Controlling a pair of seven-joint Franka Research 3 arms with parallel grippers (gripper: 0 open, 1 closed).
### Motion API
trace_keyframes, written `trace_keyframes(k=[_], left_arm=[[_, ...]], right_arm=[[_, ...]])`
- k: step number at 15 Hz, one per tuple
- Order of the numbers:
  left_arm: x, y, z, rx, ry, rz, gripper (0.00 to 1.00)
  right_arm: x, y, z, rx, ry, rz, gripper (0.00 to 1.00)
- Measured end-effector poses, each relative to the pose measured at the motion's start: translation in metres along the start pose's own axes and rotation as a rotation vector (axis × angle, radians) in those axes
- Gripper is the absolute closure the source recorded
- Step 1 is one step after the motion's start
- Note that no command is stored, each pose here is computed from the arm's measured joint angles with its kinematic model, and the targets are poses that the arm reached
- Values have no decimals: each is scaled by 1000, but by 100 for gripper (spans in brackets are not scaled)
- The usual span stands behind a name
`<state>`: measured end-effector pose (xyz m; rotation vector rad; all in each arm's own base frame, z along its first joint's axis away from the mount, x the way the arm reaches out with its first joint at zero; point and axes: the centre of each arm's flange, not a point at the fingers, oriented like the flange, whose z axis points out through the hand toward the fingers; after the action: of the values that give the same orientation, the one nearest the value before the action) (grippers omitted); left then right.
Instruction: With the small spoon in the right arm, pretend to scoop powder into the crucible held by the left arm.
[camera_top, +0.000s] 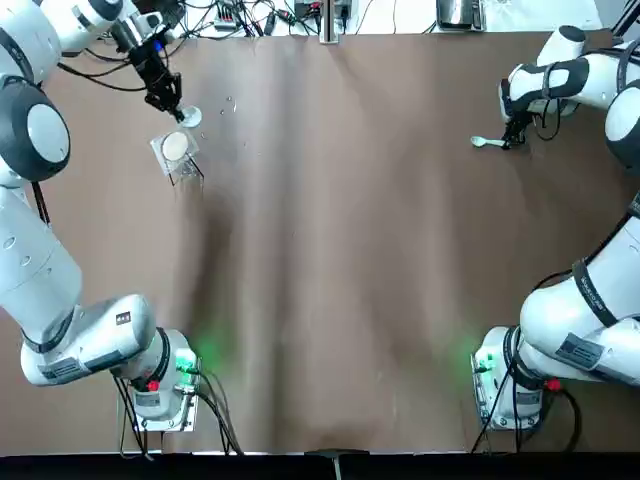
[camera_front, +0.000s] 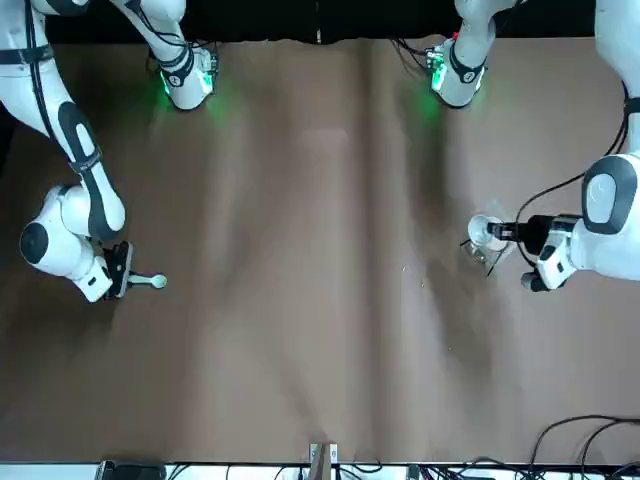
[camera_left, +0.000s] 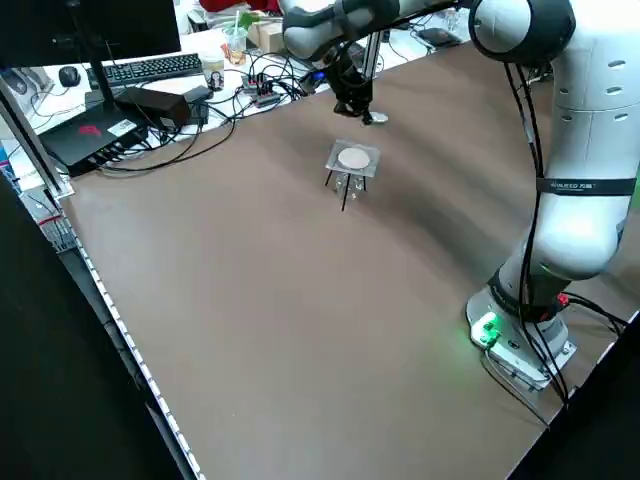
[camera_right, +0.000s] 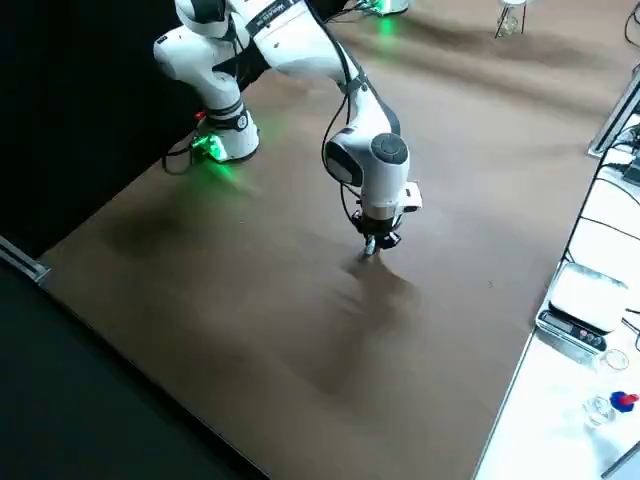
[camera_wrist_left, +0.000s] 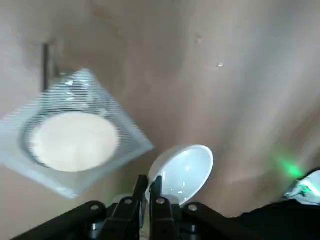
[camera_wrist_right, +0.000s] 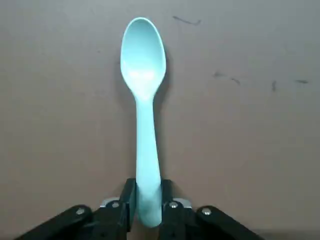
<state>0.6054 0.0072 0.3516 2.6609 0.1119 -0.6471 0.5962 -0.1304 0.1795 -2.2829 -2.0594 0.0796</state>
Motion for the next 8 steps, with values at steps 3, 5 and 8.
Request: trace_keyframes(k=[3,5,8], left_arm=[[-4,50,14,-17,-26,-29,93],[-7,90,25,-53,-26,-42,93],[-9,160,46,-78,28,-72,93]], right_arm=[[5,0,-12,61,34,20,76],[17,0,-31,109,68,56,76],[86,-11,-78,278,21,210,76]])
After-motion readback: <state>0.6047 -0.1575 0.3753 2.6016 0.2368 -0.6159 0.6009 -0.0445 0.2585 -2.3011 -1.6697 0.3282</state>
